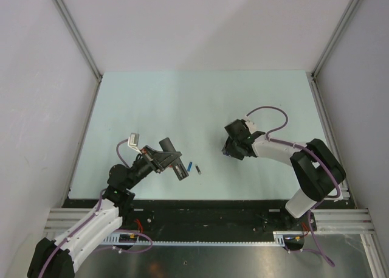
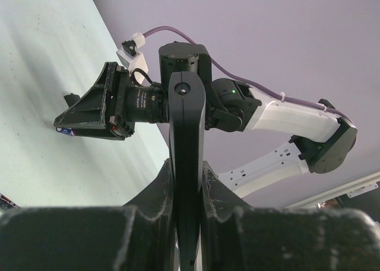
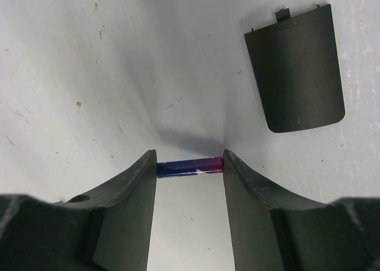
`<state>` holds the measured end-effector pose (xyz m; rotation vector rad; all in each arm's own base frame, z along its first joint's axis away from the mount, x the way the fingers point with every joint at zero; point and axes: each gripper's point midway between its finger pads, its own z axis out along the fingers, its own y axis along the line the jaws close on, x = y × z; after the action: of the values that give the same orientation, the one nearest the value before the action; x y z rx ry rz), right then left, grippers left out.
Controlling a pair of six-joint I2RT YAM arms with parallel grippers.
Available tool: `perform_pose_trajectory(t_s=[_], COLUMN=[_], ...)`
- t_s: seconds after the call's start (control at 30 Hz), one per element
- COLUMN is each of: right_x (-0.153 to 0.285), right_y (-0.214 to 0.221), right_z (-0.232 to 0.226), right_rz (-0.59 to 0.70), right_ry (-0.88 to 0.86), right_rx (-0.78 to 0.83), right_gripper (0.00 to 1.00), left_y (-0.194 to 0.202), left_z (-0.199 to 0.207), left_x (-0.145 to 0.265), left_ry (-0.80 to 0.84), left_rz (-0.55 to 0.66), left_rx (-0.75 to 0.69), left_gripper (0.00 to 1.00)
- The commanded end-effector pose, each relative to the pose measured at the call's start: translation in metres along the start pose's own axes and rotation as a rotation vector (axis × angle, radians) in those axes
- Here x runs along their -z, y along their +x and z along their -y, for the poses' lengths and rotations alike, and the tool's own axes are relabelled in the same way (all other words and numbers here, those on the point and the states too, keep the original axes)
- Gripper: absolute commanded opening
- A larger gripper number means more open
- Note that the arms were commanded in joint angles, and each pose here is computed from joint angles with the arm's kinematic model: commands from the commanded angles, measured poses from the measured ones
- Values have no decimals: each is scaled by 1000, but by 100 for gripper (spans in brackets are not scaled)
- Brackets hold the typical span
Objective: Load the batteries into the remote control
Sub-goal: Adjust the battery at the center of the board.
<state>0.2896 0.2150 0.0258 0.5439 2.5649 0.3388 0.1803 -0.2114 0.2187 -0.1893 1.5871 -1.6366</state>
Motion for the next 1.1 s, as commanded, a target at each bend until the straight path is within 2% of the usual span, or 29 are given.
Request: perform_pose_trajectory(t_s=[0.0, 0.17, 0.4, 0.53, 0.57, 0.73, 0.8, 0.87, 0.9, 0.97, 1.07], right_x=[-6, -7, 6, 44, 49, 67, 64, 57, 53, 43, 36], right_y=[-1, 2, -7, -25, -29, -25, -14, -9, -5, 2, 5], right_z=[7, 6, -6, -35, -36, -55, -58, -54, -48, -43, -46], right_rz=[2, -22, 7, 112, 120, 92, 70, 73, 33, -13, -15], right_ry=[52, 48, 11, -28, -27, -147, -190, -153, -146, -134, -146], right_rx=[-6, 4, 39, 223, 312, 626, 854, 975, 1072, 1124, 1179], right_gripper=[52, 63, 68, 72, 73, 68, 65, 64, 65, 63, 60], left_y=[2, 3, 4, 4, 4, 3, 3, 1, 1, 2, 3], left_z=[-11, -11, -11, -10, -10, -10, -9, -8, -7, -6, -4], left_x=[5, 5, 5, 5, 5, 5, 5, 5, 6, 6, 6], left_ry=[-8, -9, -9, -7, -7, -2, 0, 3, 5, 11, 17], left_rz=[17, 11, 7, 4, 4, 9, 14, 19, 20, 16, 9], left_rx=[-9, -7, -5, -6, -9, -14, -14, -18, -16, -18, -19], left_gripper=[0, 0, 0, 0, 0, 0, 0, 0, 0, 0, 0])
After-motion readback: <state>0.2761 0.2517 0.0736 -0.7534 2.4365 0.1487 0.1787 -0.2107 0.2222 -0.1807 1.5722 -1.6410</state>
